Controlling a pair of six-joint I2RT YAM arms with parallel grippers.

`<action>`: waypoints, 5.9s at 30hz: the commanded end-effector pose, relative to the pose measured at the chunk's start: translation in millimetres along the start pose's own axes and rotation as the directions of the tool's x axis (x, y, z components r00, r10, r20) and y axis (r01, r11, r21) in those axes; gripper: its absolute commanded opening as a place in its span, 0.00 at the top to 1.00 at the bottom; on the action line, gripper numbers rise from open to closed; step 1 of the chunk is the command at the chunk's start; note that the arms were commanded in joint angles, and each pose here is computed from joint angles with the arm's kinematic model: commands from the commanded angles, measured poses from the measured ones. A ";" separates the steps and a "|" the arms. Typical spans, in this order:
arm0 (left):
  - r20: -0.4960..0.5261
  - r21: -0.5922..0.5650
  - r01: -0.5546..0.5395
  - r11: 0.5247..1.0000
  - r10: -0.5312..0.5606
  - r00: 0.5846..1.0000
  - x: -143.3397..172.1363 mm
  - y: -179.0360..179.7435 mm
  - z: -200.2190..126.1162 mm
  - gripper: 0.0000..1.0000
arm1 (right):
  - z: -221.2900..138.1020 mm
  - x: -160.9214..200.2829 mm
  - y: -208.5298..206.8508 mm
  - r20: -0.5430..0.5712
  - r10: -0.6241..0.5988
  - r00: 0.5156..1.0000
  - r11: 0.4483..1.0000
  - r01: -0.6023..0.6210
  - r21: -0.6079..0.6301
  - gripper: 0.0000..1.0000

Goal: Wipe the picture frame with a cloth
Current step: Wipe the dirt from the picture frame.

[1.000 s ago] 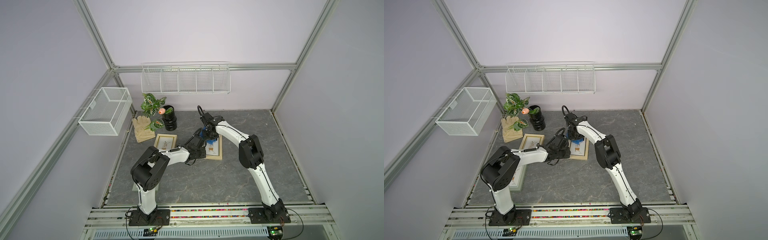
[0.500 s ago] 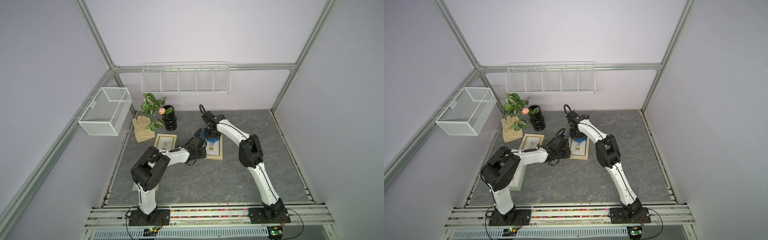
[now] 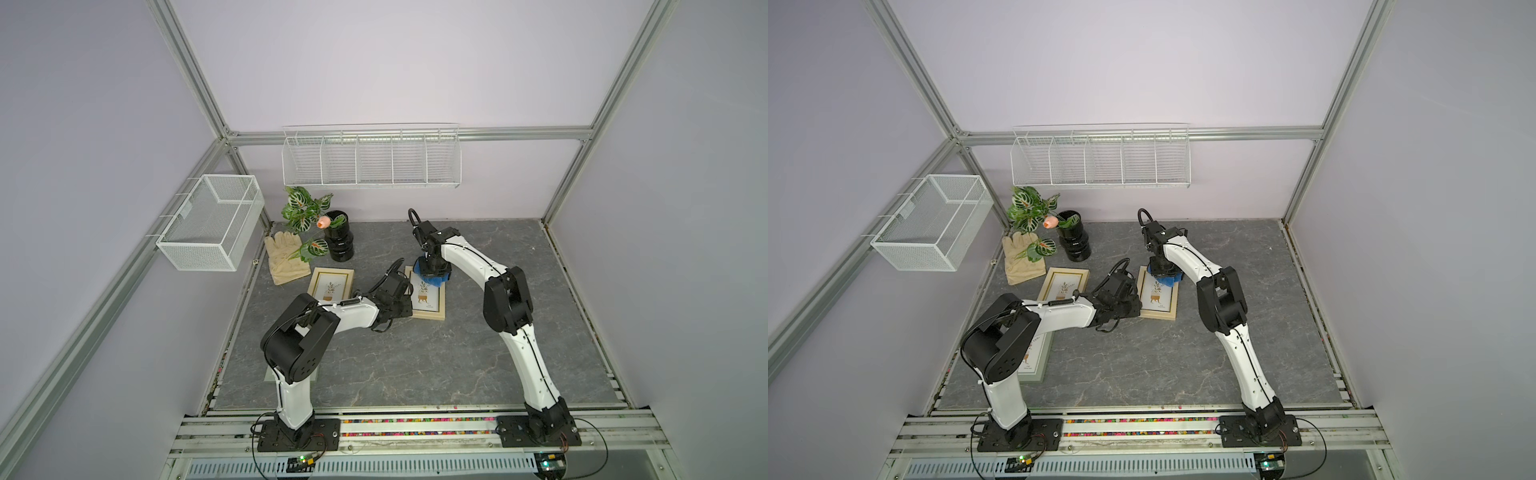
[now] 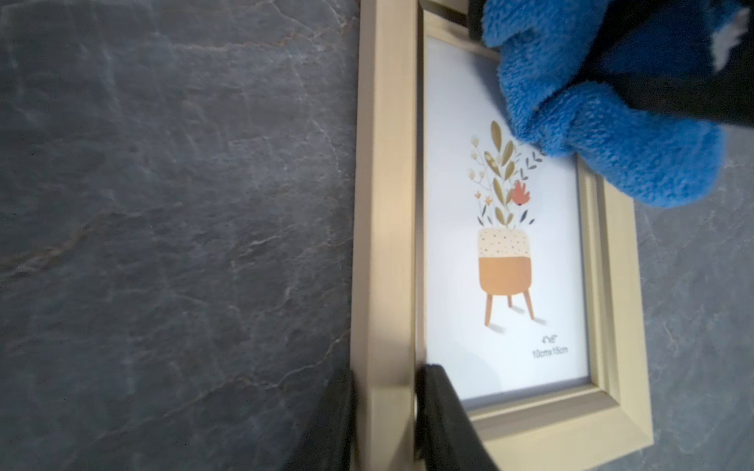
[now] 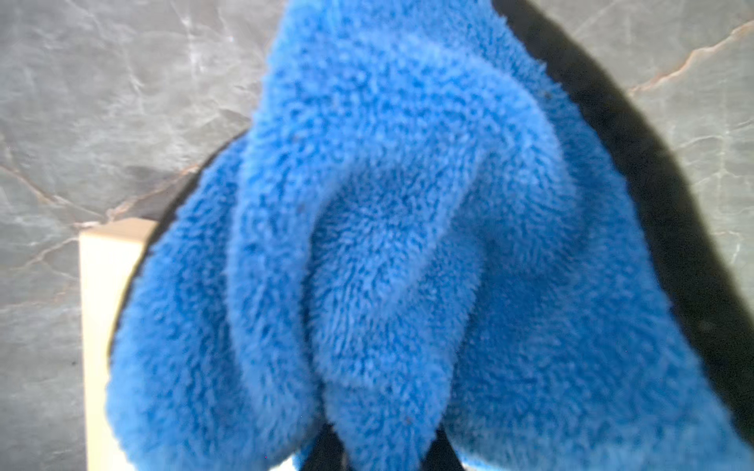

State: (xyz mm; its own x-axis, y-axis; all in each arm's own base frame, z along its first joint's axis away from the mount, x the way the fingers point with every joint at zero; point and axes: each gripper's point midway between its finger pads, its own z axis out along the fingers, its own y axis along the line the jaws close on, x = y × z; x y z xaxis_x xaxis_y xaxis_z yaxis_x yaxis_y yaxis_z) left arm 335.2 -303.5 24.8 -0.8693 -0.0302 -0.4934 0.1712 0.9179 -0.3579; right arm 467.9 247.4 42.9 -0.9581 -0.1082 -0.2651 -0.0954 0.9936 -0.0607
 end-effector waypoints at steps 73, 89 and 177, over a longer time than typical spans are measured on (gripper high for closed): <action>-0.310 -0.232 0.173 0.957 -0.242 0.920 113.9 67.4 18.5 0.71 | -15.1 156.0 -30.4 -0.116 0.029 0.993 0.998 -0.034 -0.044 0.91; -0.305 -0.229 0.184 0.956 -0.250 0.919 115.1 67.7 18.2 0.71 | -18.8 145.2 -4.2 -0.108 0.043 0.993 0.991 -0.056 -0.121 0.91; -0.332 -0.247 0.127 0.961 -0.207 0.920 125.0 77.9 22.1 0.71 | 1.3 1.5 8.4 0.000 -0.040 0.999 0.999 0.040 -0.016 0.92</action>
State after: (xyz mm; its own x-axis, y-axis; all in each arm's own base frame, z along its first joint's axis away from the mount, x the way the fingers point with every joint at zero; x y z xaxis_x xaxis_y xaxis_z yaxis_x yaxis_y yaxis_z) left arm 337.4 -322.0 22.9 -0.8843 -0.1826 -0.4298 0.0815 0.8460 -0.5270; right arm 469.9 284.6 45.3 -0.9346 -0.1606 -0.3173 -0.1752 0.9844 0.0180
